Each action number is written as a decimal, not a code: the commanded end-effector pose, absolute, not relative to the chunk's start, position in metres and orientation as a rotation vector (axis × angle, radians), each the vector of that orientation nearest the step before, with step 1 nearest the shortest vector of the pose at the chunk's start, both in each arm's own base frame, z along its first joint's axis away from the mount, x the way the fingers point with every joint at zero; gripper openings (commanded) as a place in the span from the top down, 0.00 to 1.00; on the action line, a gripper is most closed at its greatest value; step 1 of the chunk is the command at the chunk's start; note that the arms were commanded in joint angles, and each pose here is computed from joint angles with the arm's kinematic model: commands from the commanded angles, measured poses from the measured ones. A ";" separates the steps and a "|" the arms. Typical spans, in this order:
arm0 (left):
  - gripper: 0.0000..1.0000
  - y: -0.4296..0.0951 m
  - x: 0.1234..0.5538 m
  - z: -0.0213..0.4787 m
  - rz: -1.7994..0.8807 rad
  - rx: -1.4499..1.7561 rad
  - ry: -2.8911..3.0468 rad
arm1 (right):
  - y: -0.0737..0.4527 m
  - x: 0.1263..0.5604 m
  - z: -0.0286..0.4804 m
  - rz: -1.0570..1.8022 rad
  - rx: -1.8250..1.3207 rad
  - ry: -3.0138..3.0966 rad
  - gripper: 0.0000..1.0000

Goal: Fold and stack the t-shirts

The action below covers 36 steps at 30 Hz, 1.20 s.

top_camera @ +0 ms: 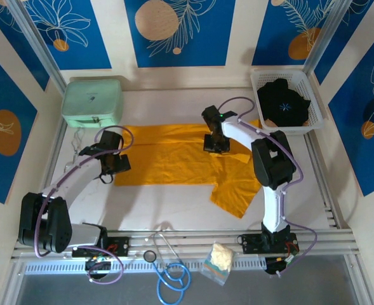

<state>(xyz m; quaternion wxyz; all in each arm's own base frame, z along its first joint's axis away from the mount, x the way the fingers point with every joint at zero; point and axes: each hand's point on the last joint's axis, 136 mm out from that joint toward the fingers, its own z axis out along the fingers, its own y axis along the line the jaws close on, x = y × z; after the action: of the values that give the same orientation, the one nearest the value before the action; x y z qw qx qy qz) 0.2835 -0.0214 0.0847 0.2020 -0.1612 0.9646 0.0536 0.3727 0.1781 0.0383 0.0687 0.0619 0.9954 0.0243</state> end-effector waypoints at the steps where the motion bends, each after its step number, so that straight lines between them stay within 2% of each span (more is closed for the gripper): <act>1: 0.01 -0.021 0.273 0.074 0.161 -0.509 2.726 | 0.179 0.363 0.036 0.011 0.323 2.987 0.99; 8: 0.01 -0.016 0.253 0.058 0.213 -0.598 2.792 | 0.177 0.355 0.052 -0.049 0.328 2.974 0.80; 9: 0.02 -0.015 0.250 0.054 0.221 -0.612 2.804 | 0.177 0.356 0.059 -0.041 0.322 2.962 0.79; 12: 0.07 -0.014 0.246 0.042 0.241 -0.652 2.842 | 0.180 0.354 0.084 0.030 0.286 2.924 0.66; 14: 0.11 -0.017 0.246 0.033 0.231 -0.676 2.865 | 0.183 0.351 0.100 0.098 0.259 2.898 0.66; 17: 0.19 -0.020 0.246 0.020 0.219 -0.732 2.881 | 0.182 0.342 0.122 0.161 0.217 2.860 0.66; 20: 0.30 -0.019 0.247 0.014 0.230 -0.778 2.874 | 0.174 0.332 0.138 0.196 0.183 2.822 0.70; 26: 0.34 -0.020 0.250 0.008 0.226 -0.823 2.868 | 0.155 0.310 0.149 0.288 0.200 2.785 0.76; 31: 0.47 -0.023 0.257 0.000 0.215 -0.828 2.876 | 0.144 0.300 0.157 0.379 0.213 2.765 0.85; 33: 0.56 -0.024 0.261 0.000 0.210 -0.822 2.874 | 0.143 0.299 0.167 0.426 0.165 2.739 0.91; 36: 0.80 -0.027 0.266 -0.001 0.203 -0.798 2.888 | 0.140 0.300 0.195 0.499 0.033 2.648 0.94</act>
<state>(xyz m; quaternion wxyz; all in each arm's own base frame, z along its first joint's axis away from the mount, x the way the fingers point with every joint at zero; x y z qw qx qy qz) 0.2768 -0.0291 0.0147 0.1035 -0.2693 0.9559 0.0546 0.3029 0.1331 0.1645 0.1842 0.0677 0.9715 0.1332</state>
